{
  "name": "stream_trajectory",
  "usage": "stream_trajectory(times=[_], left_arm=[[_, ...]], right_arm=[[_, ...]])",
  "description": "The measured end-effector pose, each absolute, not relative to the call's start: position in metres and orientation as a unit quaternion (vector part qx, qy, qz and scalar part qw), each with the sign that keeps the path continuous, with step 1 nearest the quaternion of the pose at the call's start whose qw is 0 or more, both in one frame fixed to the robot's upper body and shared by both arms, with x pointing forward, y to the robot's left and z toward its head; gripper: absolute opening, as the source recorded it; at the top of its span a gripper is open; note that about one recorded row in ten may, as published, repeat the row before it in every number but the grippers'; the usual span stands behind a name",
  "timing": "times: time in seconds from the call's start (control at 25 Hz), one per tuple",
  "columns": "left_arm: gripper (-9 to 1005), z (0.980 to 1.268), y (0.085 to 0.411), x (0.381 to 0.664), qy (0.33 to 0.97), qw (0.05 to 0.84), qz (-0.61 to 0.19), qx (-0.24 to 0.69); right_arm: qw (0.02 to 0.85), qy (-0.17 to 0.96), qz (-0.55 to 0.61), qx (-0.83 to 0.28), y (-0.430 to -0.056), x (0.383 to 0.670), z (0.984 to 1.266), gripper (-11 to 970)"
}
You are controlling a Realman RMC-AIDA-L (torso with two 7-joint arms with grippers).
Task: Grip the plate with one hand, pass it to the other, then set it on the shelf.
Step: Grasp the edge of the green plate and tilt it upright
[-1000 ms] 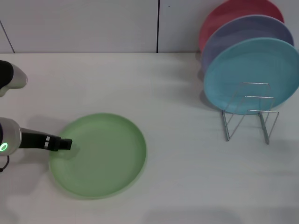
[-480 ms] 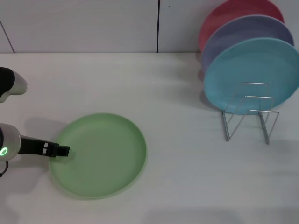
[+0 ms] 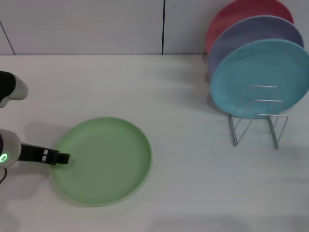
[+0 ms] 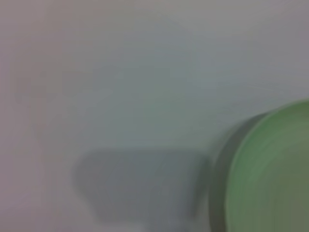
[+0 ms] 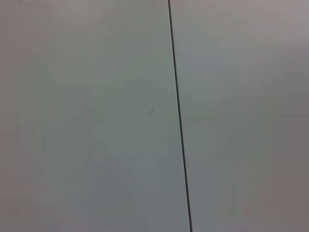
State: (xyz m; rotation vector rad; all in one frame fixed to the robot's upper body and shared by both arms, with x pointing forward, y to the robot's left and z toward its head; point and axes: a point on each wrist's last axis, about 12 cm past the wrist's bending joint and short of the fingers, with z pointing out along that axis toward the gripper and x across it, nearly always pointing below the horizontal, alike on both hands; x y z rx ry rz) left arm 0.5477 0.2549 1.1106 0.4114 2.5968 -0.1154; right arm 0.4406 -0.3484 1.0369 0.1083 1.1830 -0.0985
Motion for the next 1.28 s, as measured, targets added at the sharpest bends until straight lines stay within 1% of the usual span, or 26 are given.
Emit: stream_trajectory(times=[0.24, 1.28], left_arm=[[756, 1.111, 0.257, 0.549, 0.958, 0.248, -0.019, 0.140], [735, 1.120, 0.246, 0.551, 0.960, 0.235, -0.026, 0.153]], right_arm=[[0.827, 0.557, -0.046, 0.051, -0.348, 0.440, 1.037, 817], [0.826, 0.559, -0.049, 0.049, -0.349, 0.439, 1.036, 817]])
